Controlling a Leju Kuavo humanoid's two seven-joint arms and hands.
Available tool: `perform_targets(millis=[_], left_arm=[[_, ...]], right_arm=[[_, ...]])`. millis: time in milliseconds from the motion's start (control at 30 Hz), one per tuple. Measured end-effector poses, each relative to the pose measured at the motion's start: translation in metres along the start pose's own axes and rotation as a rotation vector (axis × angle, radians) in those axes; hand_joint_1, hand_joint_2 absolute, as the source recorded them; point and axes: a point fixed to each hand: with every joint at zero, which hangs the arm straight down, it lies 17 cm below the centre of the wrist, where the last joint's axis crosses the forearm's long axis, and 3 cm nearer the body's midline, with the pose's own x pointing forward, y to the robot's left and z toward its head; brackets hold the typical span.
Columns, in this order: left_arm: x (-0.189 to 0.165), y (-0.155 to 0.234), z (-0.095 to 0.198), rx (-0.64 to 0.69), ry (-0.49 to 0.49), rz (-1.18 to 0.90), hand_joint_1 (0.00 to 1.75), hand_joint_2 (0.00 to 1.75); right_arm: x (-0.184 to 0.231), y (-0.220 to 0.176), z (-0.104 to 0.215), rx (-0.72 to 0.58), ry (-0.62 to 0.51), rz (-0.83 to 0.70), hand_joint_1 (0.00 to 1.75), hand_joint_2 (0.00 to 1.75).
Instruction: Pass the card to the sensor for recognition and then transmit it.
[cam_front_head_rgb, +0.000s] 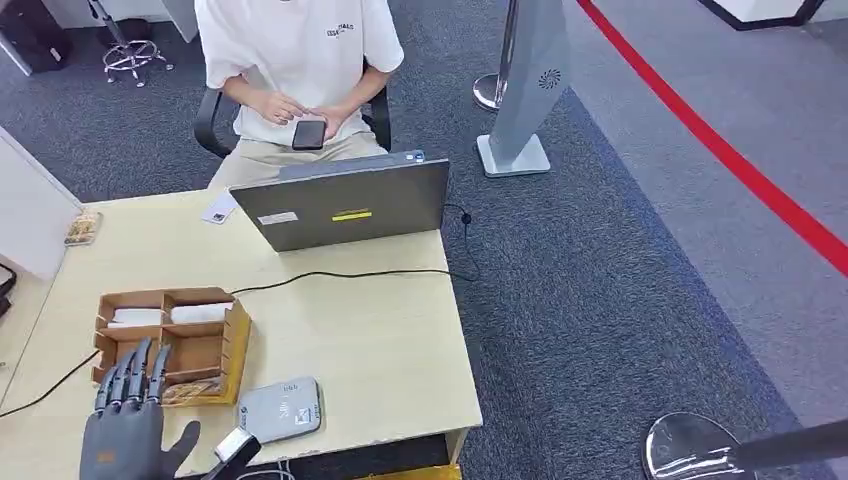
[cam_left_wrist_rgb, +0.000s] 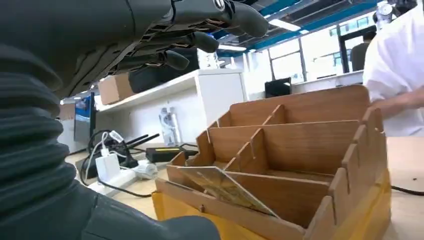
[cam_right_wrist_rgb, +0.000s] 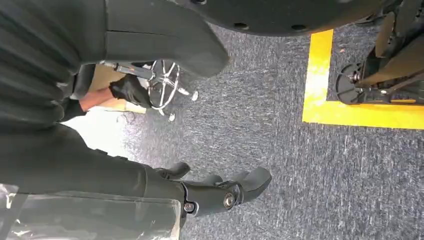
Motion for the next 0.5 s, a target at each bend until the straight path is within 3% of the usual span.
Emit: perform_targets(millis=[267,300,500], left_arm=[[0.0026,0.0014,-0.0026,0.005,-0.002,0.005,0.00,1.75],[0.0026,0.0015,-0.0027,0.006,-0.002,0.005,0.00,1.75],[-0.0005,0.0022,-0.0052,0.008,0.017,0.013,0.00,1.75]], right_arm=[[0.0003,0.0000,0.0000,0.000,-0.001,0.002,0.00,0.00],[0.0003,0.0000,0.0000,0.000,-0.001,0.002,0.00,1.75],[-0.0011,0.0001,0.0000,0.001,0.007,0.009,0.00,1.75]])
